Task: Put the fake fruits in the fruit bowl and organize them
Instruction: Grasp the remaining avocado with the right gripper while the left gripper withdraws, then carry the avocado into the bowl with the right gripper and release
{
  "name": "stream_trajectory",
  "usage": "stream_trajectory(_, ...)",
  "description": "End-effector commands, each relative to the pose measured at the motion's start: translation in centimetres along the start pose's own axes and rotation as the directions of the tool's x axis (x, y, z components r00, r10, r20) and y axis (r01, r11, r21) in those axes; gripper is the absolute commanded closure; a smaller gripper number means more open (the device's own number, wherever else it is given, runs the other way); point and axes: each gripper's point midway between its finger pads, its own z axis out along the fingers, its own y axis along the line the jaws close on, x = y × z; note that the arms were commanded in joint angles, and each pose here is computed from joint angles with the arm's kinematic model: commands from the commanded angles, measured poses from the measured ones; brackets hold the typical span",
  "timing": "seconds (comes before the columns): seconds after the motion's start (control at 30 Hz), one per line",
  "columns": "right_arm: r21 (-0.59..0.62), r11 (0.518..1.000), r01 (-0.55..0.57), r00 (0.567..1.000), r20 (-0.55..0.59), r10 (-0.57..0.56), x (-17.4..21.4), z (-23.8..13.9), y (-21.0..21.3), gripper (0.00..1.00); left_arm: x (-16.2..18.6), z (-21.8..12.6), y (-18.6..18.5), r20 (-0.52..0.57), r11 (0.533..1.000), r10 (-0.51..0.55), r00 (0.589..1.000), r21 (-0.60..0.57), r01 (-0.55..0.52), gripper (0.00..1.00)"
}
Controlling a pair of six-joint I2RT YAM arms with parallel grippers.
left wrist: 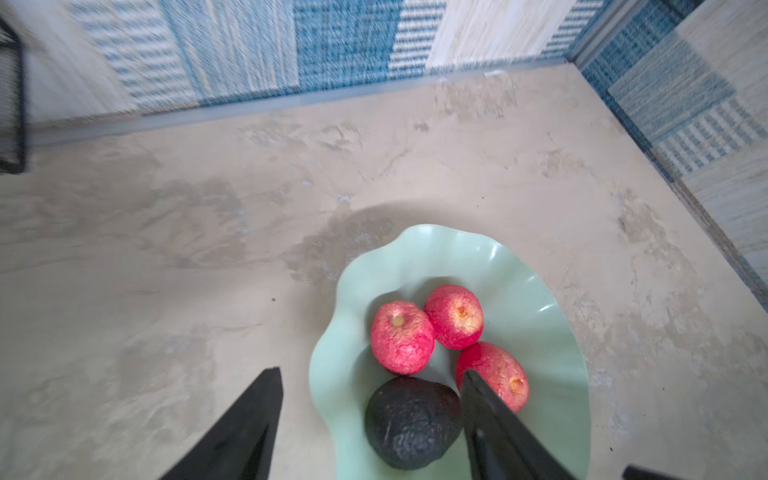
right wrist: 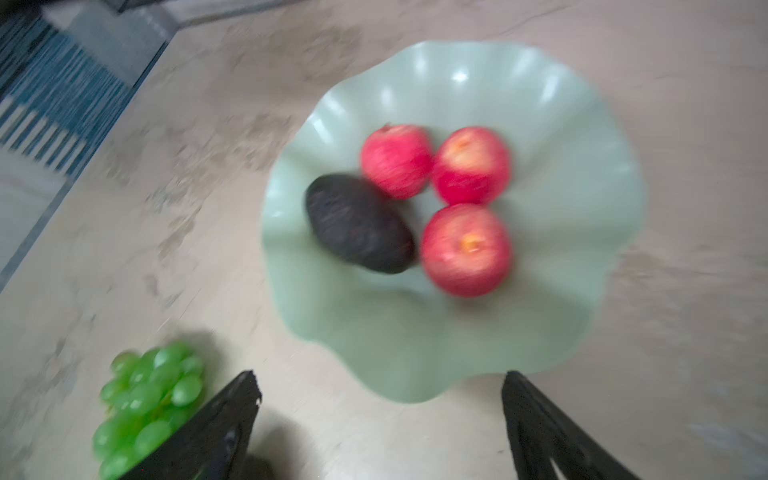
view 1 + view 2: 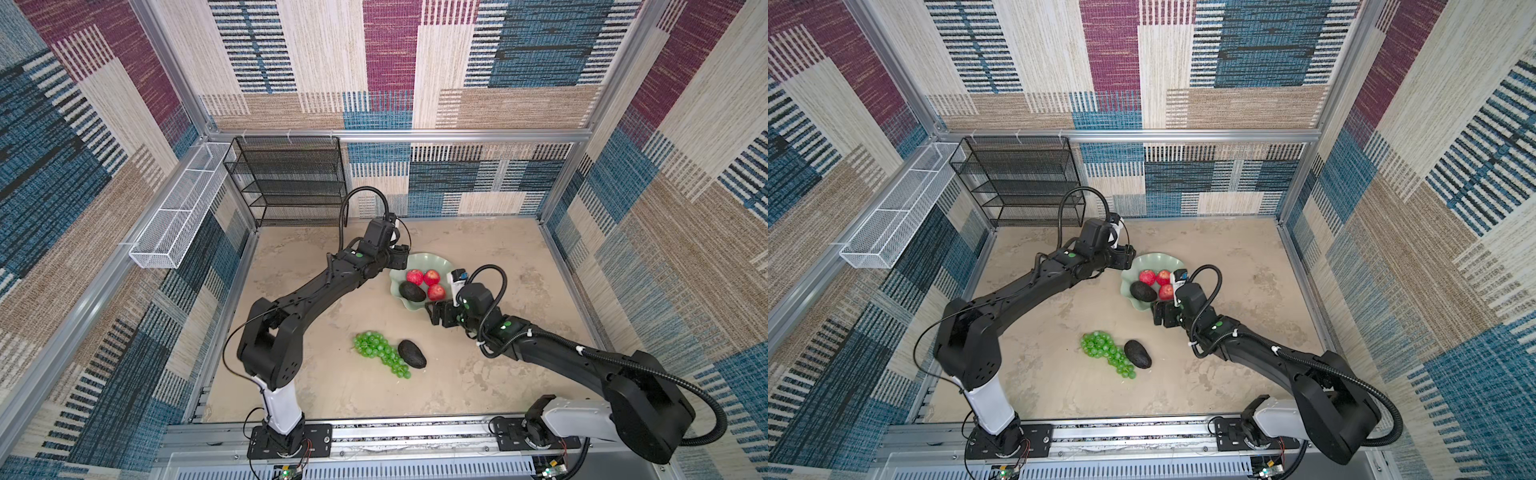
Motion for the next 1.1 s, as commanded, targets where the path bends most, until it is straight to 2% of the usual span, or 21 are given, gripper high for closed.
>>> stream_trajectory(0.0,-0.067,0.996,0.067,0.996,-0.061,-0.071,2.7,0.6,3.0,0.07,-2.7,-3.3,3.0,0.194,0.992,-0.024,0.981,-0.114,0.046,0.25)
stream_trajectory(0.13,-0.124,0.99,0.069,0.986,-0.142,-0.087,6.2,1.1,5.5,0.08,-0.8,-6.8,6.9,0.241,0.974,-0.083,0.967,-0.186,0.13,0.22)
stream_trajectory(0.3,-0.137,0.99,0.041,0.975,-0.21,-0.069,8.8,2.0,6.9,0.1,3.1,-9.0,10.5,0.221,0.948,-0.139,0.965,-0.253,0.195,0.21)
stream_trajectory(0.4,-0.114,0.993,0.025,0.971,-0.235,-0.051,9.4,2.5,6.6,0.22,4.5,-9.6,11.6,0.198,0.936,-0.153,0.968,-0.285,0.206,0.21)
stream_trajectory(0.53,-0.038,0.999,0.01,0.972,-0.235,-0.019,9.3,2.5,5.4,0.35,4.6,-10.2,12.2,0.204,0.931,-0.152,0.967,-0.298,0.209,0.21)
stream_trajectory(0.67,0.036,0.999,-0.004,0.981,-0.195,0.011,8.2,1.2,4.1,0.4,3.9,-10.1,12.2,0.217,0.933,-0.156,0.963,-0.288,0.217,0.21)
stream_trajectory(0.8,0.13,0.99,-0.05,0.992,-0.105,0.064,6.1,-1.8,2.0,0.41,3.9,-9.7,12.2,0.211,0.933,-0.162,0.964,-0.286,0.219,0.21)
stream_trajectory(0.93,0.194,0.977,-0.089,0.996,0.033,0.084,1.5,-4.7,-0.2,0.4,4.3,-9.4,12.1,0.195,0.932,-0.174,0.965,-0.284,0.225,0.21)
stream_trajectory(1.07,0.241,0.962,-0.13,0.98,0.179,0.087,-4.3,-5.6,-4.0,0.39,4.4,-8.9,11.9,0.174,0.932,-0.204,0.963,-0.266,0.245,0.21)
